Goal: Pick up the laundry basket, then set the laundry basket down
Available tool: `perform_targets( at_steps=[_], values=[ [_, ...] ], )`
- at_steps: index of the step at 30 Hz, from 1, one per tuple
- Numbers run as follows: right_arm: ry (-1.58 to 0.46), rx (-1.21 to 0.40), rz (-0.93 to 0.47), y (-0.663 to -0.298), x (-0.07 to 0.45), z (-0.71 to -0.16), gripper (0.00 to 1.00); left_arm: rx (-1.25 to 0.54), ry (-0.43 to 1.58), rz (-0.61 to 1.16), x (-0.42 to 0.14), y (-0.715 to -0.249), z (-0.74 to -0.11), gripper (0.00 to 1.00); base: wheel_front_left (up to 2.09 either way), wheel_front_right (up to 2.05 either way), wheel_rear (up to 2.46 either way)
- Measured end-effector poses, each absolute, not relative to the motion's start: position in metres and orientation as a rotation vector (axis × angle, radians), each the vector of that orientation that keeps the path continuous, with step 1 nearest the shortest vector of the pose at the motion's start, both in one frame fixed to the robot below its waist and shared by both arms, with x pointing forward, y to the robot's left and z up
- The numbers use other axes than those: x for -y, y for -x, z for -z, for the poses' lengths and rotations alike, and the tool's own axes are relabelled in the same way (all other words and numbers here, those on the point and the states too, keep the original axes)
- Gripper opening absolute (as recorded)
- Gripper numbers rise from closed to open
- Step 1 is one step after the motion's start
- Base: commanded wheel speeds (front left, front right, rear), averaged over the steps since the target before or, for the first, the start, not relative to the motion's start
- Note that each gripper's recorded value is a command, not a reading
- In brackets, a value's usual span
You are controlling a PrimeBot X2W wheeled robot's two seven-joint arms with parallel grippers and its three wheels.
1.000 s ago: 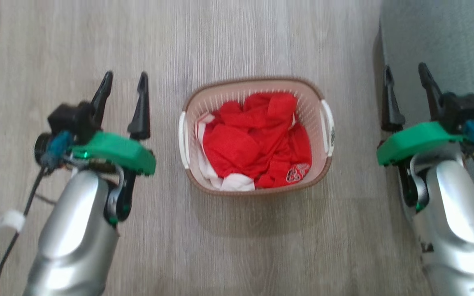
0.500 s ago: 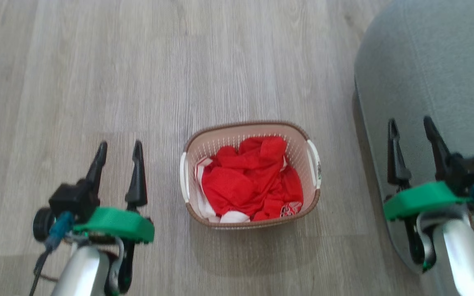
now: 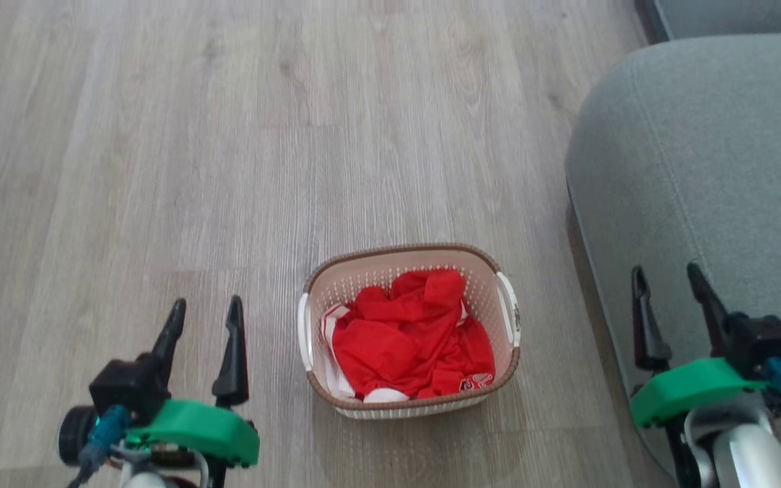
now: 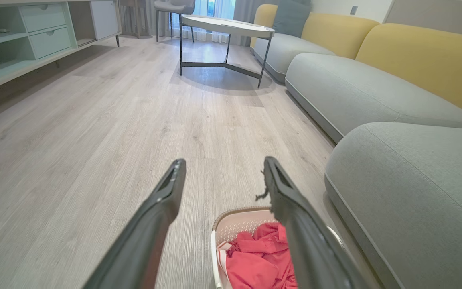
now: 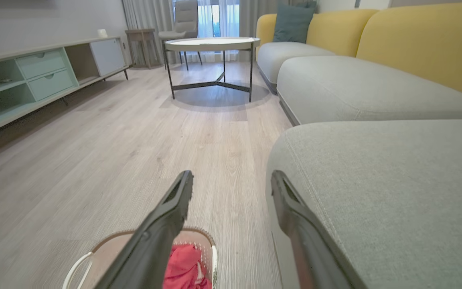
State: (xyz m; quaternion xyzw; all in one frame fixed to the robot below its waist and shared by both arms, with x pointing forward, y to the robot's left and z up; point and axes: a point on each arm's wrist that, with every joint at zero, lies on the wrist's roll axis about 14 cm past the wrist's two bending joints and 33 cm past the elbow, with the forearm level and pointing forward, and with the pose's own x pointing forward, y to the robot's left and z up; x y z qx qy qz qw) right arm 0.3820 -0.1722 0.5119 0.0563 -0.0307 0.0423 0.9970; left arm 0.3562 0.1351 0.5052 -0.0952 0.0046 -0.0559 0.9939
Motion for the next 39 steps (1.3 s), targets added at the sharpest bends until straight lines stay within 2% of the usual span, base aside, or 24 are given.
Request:
perform_targets(
  at_steps=[13,34,35,39],
  values=[
    [-0.115,0.034,-0.107,-0.365,0.165,-0.513,1.00,-0.031,0.182,0.115,-0.136,-0.332,-0.504,1.00,0.00,0.00,0.00],
    [-0.114,0.033,-0.128,-0.367,0.158,-0.515,1.00,-0.041,0.184,0.108,-0.138,-0.333,-0.502,1.00,0.00,0.00,0.00],
    [-0.115,0.030,-0.128,-0.367,0.158,-0.514,0.00,-0.045,0.184,0.107,-0.138,-0.333,-0.501,0.00,0.00,0.00,0.00],
    [-0.135,-0.032,-0.124,-0.360,0.157,-0.494,0.00,-0.103,0.196,0.095,-0.139,-0.327,-0.483,0.00,0.00,0.00,0.00]
  ],
)
